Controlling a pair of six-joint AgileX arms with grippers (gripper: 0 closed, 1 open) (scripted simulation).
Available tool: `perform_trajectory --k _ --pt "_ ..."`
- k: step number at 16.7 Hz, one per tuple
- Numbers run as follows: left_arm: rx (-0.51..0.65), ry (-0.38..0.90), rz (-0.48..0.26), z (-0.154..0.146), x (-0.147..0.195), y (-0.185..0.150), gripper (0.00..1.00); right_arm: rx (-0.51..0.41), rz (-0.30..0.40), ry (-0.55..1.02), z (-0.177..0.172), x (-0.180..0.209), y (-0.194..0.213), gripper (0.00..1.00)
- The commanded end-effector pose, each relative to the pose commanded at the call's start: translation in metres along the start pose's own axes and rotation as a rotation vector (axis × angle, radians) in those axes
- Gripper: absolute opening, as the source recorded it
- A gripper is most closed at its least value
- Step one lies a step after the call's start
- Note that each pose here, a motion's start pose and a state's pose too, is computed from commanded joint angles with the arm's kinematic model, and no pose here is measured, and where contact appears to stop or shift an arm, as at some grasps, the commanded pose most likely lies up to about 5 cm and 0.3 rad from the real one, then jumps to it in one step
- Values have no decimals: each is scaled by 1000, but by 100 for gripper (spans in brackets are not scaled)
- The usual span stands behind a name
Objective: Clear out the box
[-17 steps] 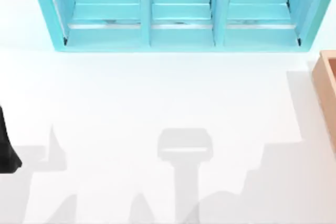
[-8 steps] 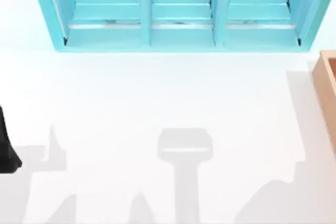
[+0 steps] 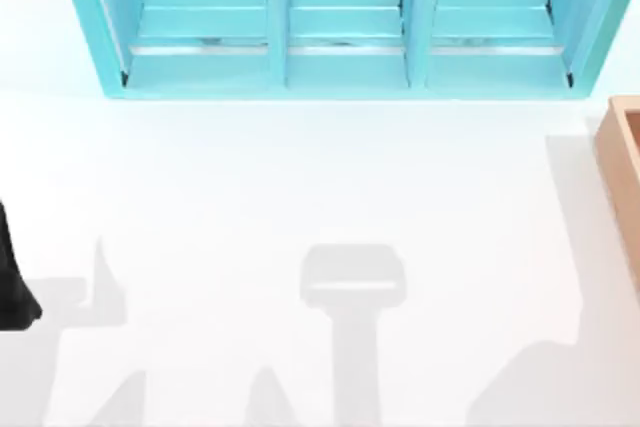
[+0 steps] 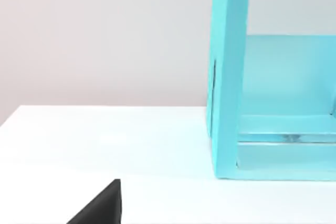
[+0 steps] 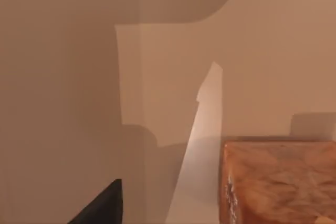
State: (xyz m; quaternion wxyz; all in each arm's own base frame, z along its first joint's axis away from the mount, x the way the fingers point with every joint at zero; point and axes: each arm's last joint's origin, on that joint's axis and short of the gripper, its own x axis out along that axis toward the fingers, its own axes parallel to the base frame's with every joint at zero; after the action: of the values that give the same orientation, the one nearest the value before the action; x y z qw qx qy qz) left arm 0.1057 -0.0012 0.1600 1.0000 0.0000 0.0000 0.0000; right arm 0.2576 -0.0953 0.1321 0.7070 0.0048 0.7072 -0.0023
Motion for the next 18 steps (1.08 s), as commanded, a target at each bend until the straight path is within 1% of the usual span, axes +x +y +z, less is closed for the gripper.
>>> perform_trajectory --k 12,13,18 --pt "0 0 0 0 0 0 100 0 0 0 0 0 0 2" --pt "0 0 0 0 0 0 100 0 0 0 0 0 0 0" --pt "0 0 0 0 0 0 100 0 0 0 0 0 0 0"
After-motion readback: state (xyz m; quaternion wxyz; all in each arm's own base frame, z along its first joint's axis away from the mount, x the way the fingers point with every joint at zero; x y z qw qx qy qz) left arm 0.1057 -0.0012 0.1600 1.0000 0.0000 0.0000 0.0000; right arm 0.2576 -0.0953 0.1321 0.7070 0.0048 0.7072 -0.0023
